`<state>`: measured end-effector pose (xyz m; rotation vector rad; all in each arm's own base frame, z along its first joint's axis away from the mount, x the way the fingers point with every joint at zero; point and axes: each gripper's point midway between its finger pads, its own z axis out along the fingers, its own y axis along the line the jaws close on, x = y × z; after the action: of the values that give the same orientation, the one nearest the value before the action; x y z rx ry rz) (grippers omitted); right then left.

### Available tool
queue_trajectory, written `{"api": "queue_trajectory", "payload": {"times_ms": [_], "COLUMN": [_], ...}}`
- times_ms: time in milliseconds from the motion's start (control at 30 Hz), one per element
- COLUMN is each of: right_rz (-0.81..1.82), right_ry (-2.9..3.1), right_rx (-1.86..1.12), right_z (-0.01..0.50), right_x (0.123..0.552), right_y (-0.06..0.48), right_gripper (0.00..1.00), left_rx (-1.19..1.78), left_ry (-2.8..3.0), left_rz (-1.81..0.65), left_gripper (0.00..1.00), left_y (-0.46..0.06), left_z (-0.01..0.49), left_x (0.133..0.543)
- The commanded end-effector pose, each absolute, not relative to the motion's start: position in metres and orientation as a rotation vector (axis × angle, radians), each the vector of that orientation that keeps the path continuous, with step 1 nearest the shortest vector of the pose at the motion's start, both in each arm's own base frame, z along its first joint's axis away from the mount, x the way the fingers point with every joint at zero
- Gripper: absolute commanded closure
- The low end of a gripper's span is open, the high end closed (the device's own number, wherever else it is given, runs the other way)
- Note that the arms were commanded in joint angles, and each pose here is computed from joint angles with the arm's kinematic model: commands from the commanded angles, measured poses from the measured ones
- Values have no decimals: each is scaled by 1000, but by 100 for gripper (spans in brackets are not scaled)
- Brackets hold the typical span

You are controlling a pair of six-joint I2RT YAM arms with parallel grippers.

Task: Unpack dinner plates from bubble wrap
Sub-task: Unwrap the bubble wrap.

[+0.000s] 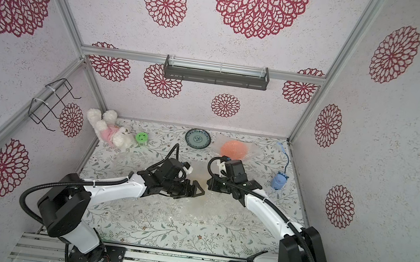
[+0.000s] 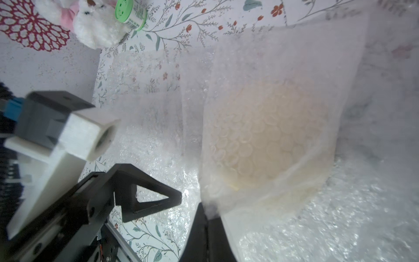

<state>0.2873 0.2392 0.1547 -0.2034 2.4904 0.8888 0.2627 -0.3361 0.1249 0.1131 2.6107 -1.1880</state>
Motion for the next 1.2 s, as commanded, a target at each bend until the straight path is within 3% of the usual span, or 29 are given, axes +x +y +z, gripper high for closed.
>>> {"api": "queue_trajectory", "payload": {"times_ms": [0,467,567,667,833,1000,1167], "right_rz": [930,888,880,918,974,1028,1068], "right_ry": [2408,2502,2522,2520,2438,2360,2322], "right_rx": [-307,-498,-557,-594,-659,-628,-453], "right_z": [187,130,114,112,150,196,216], "right_x": [286,269,264,262,264,277,299], "right_y": [260,373,399,412,405,366,298], "right_gripper": [100,97,86,67,39,25,17], "left_rx": [50,-392,-454,-477,-436,-271,-36], "left_ry": [2567,2580,2579,2567,2532,2483,2500], "left_rz": [-1133,-751,-737,-731,-754,-841,-682], "left_gripper": [2,1,1,2,2,0,0], "left_y": [-313,-200,-187,-179,-176,-197,-225], "left_z": [141,121,115,116,130,161,181], "left_x": [268,277,276,275,273,271,266]}}
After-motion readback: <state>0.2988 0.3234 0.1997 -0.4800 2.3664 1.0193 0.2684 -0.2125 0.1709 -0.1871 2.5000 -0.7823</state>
